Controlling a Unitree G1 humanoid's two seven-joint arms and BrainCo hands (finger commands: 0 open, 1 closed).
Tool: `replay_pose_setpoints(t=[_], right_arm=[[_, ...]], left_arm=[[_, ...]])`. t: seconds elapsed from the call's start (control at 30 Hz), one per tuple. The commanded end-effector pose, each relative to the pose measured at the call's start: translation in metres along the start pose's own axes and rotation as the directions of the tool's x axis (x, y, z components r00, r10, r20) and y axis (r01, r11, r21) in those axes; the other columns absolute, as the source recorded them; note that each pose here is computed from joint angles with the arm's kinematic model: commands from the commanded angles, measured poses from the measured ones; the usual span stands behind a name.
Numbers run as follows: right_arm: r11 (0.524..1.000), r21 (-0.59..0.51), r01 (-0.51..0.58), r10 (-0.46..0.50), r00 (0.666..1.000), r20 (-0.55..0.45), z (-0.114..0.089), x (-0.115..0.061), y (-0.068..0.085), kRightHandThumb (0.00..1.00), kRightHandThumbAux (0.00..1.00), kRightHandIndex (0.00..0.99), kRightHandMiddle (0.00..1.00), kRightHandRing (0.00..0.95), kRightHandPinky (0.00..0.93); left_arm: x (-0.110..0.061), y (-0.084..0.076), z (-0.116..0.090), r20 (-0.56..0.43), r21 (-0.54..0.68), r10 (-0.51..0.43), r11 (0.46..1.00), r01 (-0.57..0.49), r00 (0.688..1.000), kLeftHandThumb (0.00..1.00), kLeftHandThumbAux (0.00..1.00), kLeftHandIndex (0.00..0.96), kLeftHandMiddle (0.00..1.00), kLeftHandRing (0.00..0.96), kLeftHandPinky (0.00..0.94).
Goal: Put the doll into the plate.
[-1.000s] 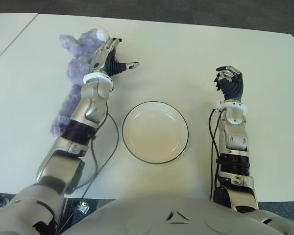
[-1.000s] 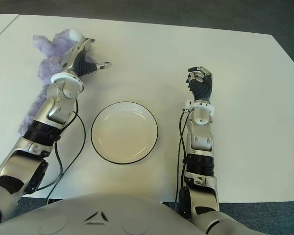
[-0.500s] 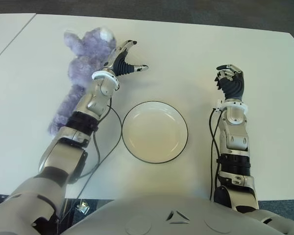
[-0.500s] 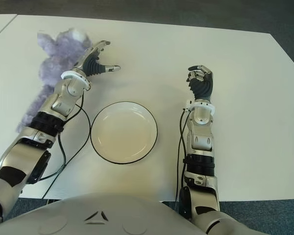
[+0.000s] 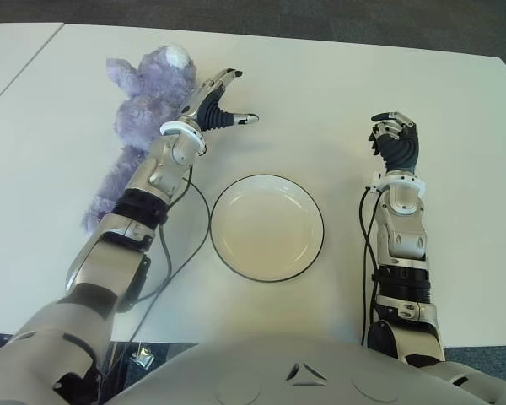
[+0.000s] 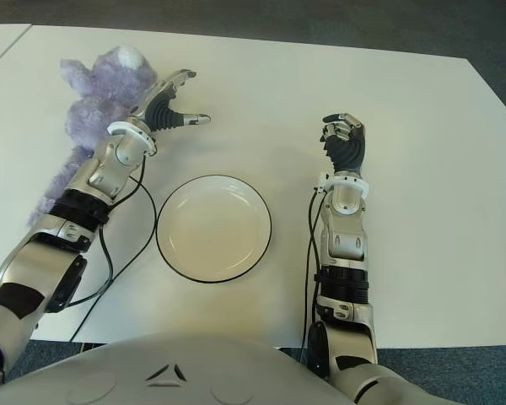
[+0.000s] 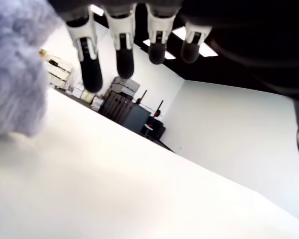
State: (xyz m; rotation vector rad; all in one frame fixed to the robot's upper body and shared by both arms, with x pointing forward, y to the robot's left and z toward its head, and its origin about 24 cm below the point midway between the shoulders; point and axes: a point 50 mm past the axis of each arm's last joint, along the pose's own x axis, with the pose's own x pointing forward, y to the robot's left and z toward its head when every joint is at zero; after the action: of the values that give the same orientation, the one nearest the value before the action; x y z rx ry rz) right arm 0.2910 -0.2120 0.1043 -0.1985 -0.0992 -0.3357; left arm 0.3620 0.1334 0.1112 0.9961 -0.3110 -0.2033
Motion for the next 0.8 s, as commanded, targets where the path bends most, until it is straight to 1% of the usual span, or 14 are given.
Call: replay_pose_setpoints(t=[0.03,0.17,0.3,0.37,0.53,0.57,0.63,0.7,0.77,0.8], right_arm=[[1.000,0.015,0.007,-0.006,0.999,-0.041,-0.005,-0.001,0.001,0.717,0.713,0.436,0.723,0.758,0.776],[1.000,0.016,0.012,-0.011,0.999,-0.047,-0.005,-0.001,0.002,0.717,0.713,0.436,0.723,0.758,0.773],[1.000,0.015,0.012,-0.011,0.999,-0.050,-0.005,-0.002,0.002,0.717,0.713,0.436,0.724,0.759,0.778],[1.000,0.015,0.011,-0.010,0.999,-0.050,-0.005,-0.002,0.002,0.717,0.713,0.436,0.724,0.758,0.777],[1.000,0.015,0.006,-0.005,0.999,-0.048,-0.005,-0.002,0.002,0.717,0.713,0.436,0.721,0.755,0.772],[1.000,0.016,0.005,-0.004,0.999,-0.048,-0.005,-0.002,0.002,0.717,0.713,0.436,0.721,0.754,0.772],[1.000,0.018,0.002,-0.002,0.999,-0.048,-0.005,-0.002,0.002,0.717,0.713,0.436,0.719,0.753,0.772],[1.000,0.018,0.001,0.000,0.999,-0.048,-0.006,-0.002,0.002,0.717,0.713,0.436,0.718,0.752,0.772],[1.000,0.017,-0.002,0.003,0.999,-0.046,-0.006,-0.002,0.002,0.717,0.713,0.436,0.718,0.752,0.772],[1.000,0.016,-0.003,0.004,0.999,-0.045,-0.006,-0.002,0.002,0.717,0.713,0.436,0.718,0.752,0.772]], left_arm=[[-0.001,0.000,-0.003,0.024,0.003,0.001,1.000,-0.001,1.000,0.000,0.392,0.000,0.005,0.101,0.212],[-0.001,0.001,-0.002,0.061,-0.002,0.004,1.000,-0.004,0.998,0.000,0.405,0.000,0.004,0.090,0.197],[-0.002,0.002,-0.001,0.086,0.005,0.017,1.000,-0.018,0.996,0.000,0.420,0.000,0.007,0.088,0.214],[-0.003,0.003,-0.001,0.106,0.015,0.032,0.999,-0.034,0.994,0.000,0.422,0.000,0.009,0.103,0.256],[-0.006,0.007,0.002,0.146,0.025,0.066,0.997,-0.071,0.987,0.000,0.429,0.000,0.012,0.131,0.312],[-0.009,0.009,0.004,0.157,0.030,0.084,0.996,-0.089,0.984,0.000,0.430,0.000,0.012,0.133,0.316],[-0.012,0.012,0.005,0.171,0.044,0.122,0.990,-0.131,0.978,0.000,0.456,0.000,0.015,0.123,0.248],[-0.015,0.014,0.006,0.173,0.057,0.158,0.984,-0.170,0.972,0.000,0.468,0.000,0.017,0.117,0.214],[-0.020,0.018,0.005,0.171,0.091,0.248,0.960,-0.265,0.954,0.000,0.485,0.004,0.019,0.100,0.181],[-0.024,0.020,0.005,0.165,0.112,0.303,0.940,-0.323,0.939,0.000,0.488,0.005,0.019,0.097,0.175]])
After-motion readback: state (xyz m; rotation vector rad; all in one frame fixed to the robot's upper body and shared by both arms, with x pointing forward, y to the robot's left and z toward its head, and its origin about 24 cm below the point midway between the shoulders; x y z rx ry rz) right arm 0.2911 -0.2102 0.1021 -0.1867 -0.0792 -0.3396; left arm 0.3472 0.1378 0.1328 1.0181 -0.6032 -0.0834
